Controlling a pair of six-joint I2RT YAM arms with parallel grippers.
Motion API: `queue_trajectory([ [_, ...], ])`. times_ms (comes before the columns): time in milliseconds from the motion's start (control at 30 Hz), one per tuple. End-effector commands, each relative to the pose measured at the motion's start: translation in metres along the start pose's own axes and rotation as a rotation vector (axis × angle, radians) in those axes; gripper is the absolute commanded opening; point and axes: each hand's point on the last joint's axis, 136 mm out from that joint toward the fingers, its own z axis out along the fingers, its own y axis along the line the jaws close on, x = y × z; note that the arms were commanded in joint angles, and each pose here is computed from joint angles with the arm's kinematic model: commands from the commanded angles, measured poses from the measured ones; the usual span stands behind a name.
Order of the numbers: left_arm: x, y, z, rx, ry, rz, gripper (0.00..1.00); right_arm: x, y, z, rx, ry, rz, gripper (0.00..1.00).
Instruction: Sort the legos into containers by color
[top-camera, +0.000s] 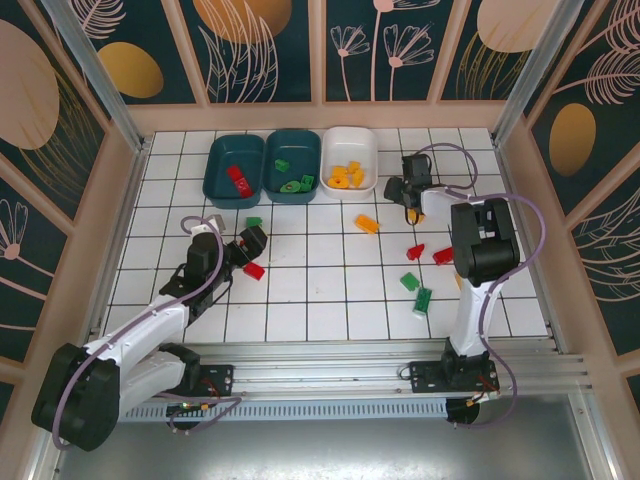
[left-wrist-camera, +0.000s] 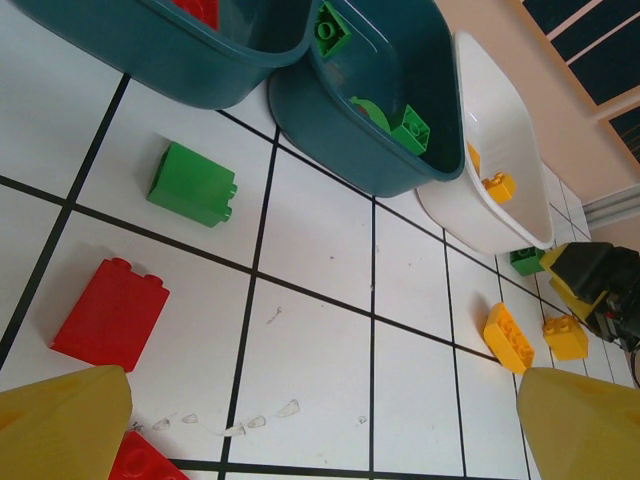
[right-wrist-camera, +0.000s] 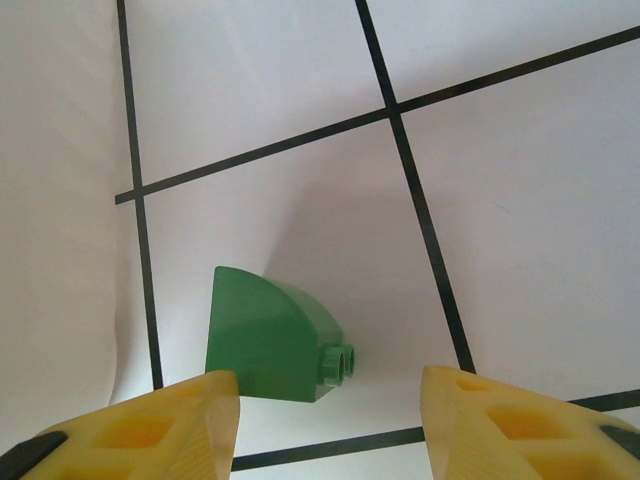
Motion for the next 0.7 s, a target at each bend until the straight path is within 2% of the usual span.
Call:
queue_trajectory([
  [0,-0.004,-0.004,0.001,0.024,-0.021,0.011,0.98,-0.023,0.014,-0.023,-0.042,-0.074,-0.007,0.51],
  [100,-0.004,-0.006,0.001,0.029,-0.019,0.011,0.98,-0.028,0.017,-0.026,-0.056,-0.084,-0.01,0.52],
  [367,-0.003,-0.005,0.0,0.03,-0.016,0.014,0.98,-0.016,0.013,0.006,-0.017,-0.013,-0.037,0.6],
  [500,-0.003,-0.004,-0.001,0.024,-0.018,0.016,0.99,-0.011,0.013,0.02,-0.014,0.014,-0.042,0.59],
  [667,-0.004,-0.003,-0.003,0.019,-0.026,0.022,0.98,-0.008,0.013,0.029,-0.005,0.032,-0.046,0.53],
])
